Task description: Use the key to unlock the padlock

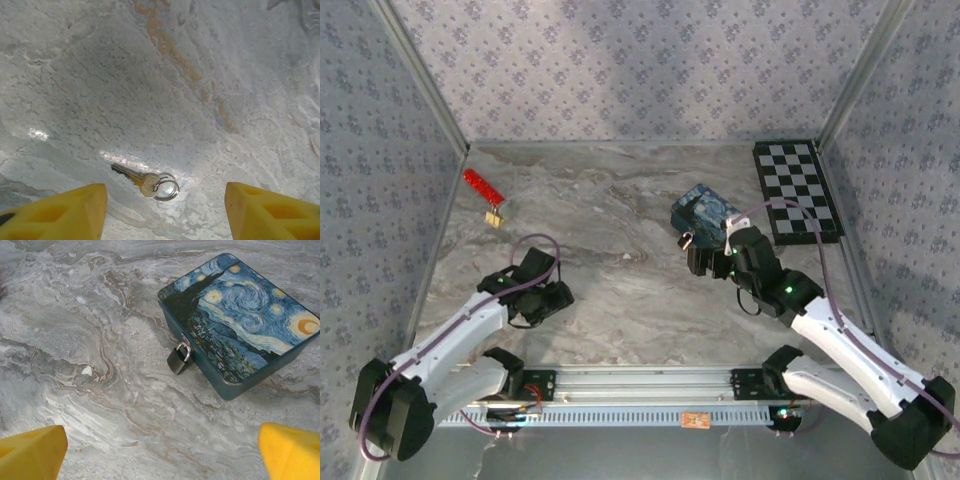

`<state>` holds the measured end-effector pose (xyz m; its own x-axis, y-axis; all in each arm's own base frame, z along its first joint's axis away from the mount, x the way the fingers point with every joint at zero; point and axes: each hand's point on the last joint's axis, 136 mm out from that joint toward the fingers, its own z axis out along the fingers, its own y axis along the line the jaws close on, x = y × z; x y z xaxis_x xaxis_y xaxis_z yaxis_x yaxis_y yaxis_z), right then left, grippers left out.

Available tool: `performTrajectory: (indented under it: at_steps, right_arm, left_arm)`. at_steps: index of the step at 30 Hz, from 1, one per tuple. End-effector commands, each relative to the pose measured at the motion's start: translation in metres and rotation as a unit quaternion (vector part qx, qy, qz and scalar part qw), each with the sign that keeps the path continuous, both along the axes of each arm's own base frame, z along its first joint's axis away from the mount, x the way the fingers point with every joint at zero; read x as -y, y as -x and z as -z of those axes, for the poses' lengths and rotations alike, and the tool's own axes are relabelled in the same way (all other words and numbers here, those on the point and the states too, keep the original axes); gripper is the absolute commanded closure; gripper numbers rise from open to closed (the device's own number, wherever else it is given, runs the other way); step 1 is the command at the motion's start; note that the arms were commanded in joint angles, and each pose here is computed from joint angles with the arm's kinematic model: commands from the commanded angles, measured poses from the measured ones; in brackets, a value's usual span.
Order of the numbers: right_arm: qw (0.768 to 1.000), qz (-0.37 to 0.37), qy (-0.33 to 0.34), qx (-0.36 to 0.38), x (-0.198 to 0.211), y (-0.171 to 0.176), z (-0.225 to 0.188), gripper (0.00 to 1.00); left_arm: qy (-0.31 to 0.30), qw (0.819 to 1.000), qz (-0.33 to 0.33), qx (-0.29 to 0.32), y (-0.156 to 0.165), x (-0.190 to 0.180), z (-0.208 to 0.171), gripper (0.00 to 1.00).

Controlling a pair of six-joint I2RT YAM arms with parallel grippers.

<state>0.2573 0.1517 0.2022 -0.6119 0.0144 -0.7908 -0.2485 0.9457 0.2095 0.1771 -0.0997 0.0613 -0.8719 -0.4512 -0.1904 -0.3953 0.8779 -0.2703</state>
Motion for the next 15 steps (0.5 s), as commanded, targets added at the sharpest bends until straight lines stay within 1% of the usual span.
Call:
performTrajectory:
  at_steps: [1, 4, 6, 9, 11, 15]
  right_arm:
    - [0.999, 0.01, 0.003, 0.035, -0.003, -0.009, -0.022, 0.0]
    - [0.999, 0.008, 0.01, 0.036, -0.006, -0.009, -0.022, 0.0]
    - [0.999, 0.006, 0.011, 0.037, -0.008, -0.009, -0.022, 0.0]
    - [0.999, 0.005, 0.013, 0.038, -0.009, -0.009, -0.022, 0.0]
    - [0.999, 0.005, 0.014, 0.037, -0.009, -0.009, -0.022, 0.0]
    - [0.999, 0.005, 0.016, 0.035, -0.009, -0.009, -0.019, 0.0]
  left_arm:
    - [0.0, 1.0, -0.001, -0.016, 0.007, 0.003, 0.008, 0.39]
    - [-0.009, 1.0, -0.006, -0.024, 0.014, -0.001, 0.017, 0.4]
    - [-0.001, 1.0, -0.009, -0.027, 0.015, 0.001, 0.025, 0.49]
    - [0.019, 0.999, -0.014, -0.03, 0.014, 0.008, 0.033, 0.57]
    - [0.021, 0.999, -0.016, -0.034, 0.015, 0.009, 0.036, 0.59]
    - [0.011, 0.999, -0.018, -0.041, 0.018, 0.006, 0.04, 0.58]
